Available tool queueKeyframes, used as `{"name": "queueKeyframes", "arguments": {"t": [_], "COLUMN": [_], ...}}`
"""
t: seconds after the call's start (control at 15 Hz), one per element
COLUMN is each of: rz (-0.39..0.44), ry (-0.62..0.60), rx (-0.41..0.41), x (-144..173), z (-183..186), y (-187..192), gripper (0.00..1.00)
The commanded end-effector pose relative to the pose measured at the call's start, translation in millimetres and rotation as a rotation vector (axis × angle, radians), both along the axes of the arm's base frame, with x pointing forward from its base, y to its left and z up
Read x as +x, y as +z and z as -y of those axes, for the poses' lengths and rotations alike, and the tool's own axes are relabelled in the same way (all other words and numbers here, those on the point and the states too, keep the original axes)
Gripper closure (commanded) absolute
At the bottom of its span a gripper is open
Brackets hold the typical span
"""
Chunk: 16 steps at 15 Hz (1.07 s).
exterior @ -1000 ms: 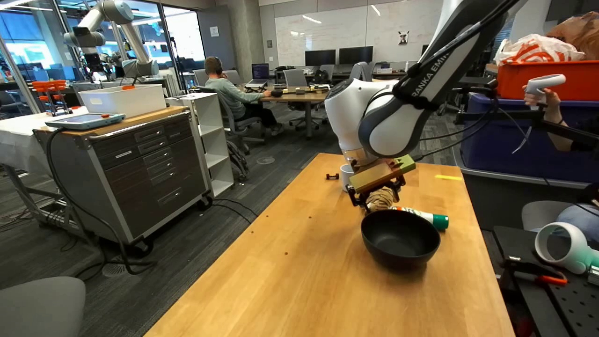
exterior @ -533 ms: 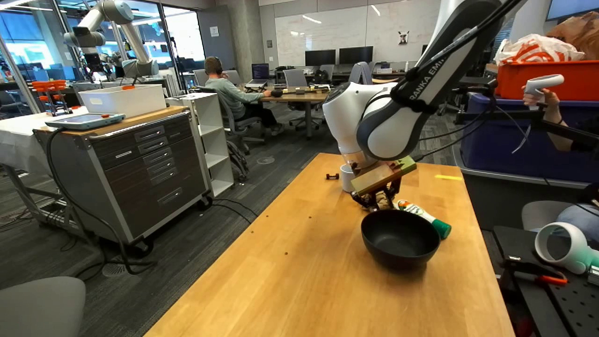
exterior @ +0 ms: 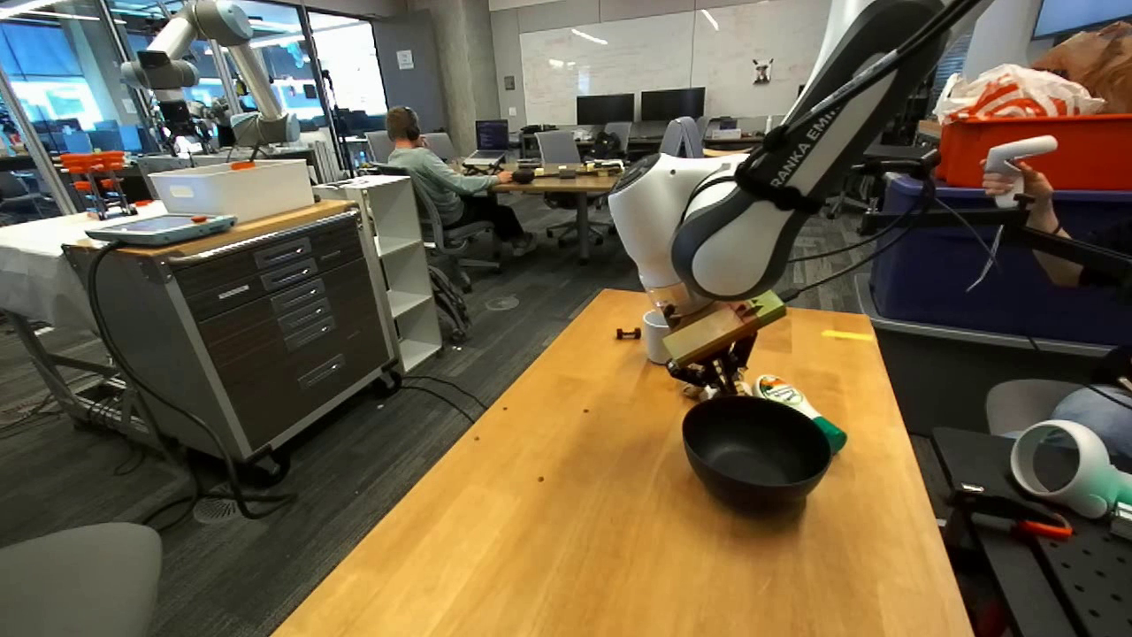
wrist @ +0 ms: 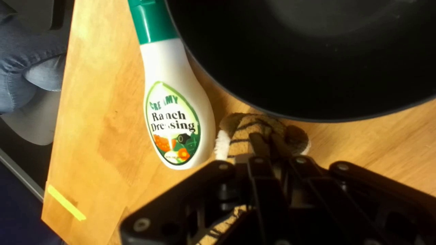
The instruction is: Pick this stuffed tiger and place it in the bowl
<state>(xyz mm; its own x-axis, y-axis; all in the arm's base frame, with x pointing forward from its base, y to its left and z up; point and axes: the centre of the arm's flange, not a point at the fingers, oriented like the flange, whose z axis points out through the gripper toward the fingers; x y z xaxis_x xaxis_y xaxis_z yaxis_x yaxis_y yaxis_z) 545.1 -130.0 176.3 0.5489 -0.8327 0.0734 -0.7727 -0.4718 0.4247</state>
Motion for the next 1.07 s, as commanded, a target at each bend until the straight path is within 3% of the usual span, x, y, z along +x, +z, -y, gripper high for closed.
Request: {"name": "queueKeyframes", "arguments": {"t": [0.0, 0.27, 0.8, 1.0], "rz": [-0.028, -0.005, 0.119, 0.136], "ry": [0.006, -0.043, -0.144, -0.175], "rx": [0.051, 0.146, 0.212, 0.322], "x": [14, 28, 45, 48], "z": [5, 16, 35, 36], "y": [8, 22, 56, 69], "gripper": [0.91, 0.94, 0.96, 0.98]}}
